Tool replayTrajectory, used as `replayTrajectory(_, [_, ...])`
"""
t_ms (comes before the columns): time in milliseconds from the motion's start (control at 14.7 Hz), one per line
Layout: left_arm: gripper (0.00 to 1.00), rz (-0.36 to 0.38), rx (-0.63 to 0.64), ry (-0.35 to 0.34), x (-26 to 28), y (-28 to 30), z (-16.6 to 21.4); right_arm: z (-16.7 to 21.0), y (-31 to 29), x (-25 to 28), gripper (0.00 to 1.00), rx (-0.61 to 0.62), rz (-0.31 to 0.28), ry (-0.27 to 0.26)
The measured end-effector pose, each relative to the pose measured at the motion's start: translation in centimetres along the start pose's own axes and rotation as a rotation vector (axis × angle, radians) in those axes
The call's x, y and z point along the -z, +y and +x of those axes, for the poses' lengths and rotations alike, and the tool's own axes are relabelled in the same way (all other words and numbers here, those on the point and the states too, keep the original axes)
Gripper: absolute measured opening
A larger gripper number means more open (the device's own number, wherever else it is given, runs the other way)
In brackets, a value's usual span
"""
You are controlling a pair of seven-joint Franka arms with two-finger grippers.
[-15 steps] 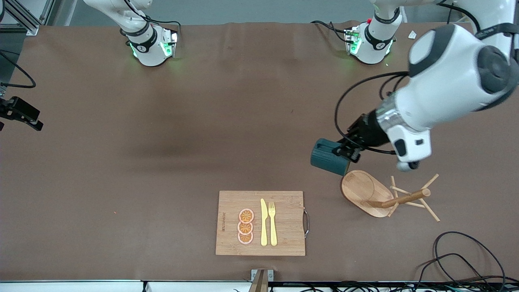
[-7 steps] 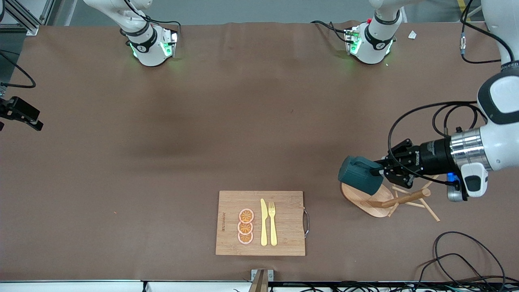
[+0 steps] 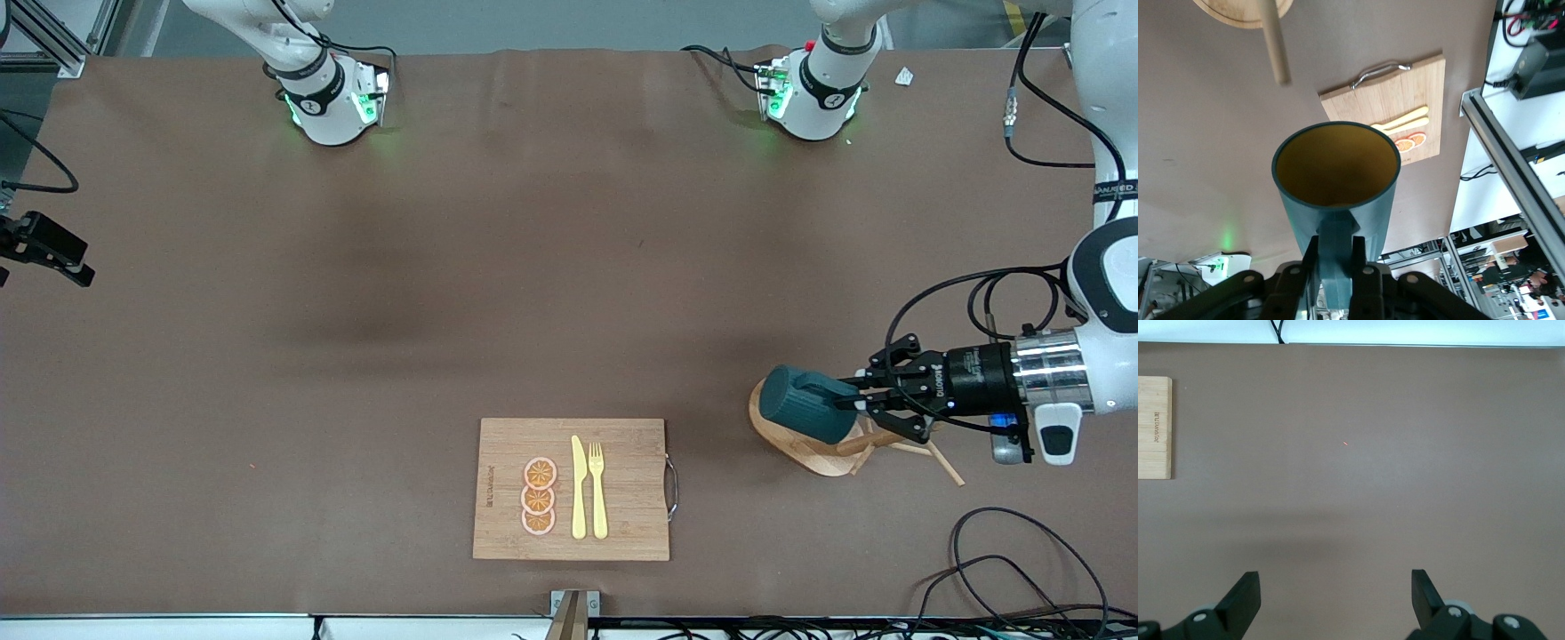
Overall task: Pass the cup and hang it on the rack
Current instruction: 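Lower the mug onto a rack peg with the left gripper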
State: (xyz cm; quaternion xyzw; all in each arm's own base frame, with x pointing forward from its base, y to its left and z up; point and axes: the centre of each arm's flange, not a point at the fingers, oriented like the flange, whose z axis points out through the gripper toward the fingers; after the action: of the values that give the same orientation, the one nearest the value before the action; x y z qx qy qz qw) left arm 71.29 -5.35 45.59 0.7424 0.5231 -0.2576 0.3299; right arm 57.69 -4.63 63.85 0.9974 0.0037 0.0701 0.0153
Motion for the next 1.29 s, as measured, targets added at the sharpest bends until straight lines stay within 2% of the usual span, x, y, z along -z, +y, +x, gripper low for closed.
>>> replayTrajectory(341, [0.21,-0.014,0.059,-0.005,1.5,-1.3,3.6,0.0,0.0,0.0,1.00,0.000,0.000,0.000])
replayTrajectory(1294, [0.21,0.005,0.122,-0.043,3.0,-3.7,8.7,0.0,0.0,0.0,1.00,0.000,0.000,0.000])
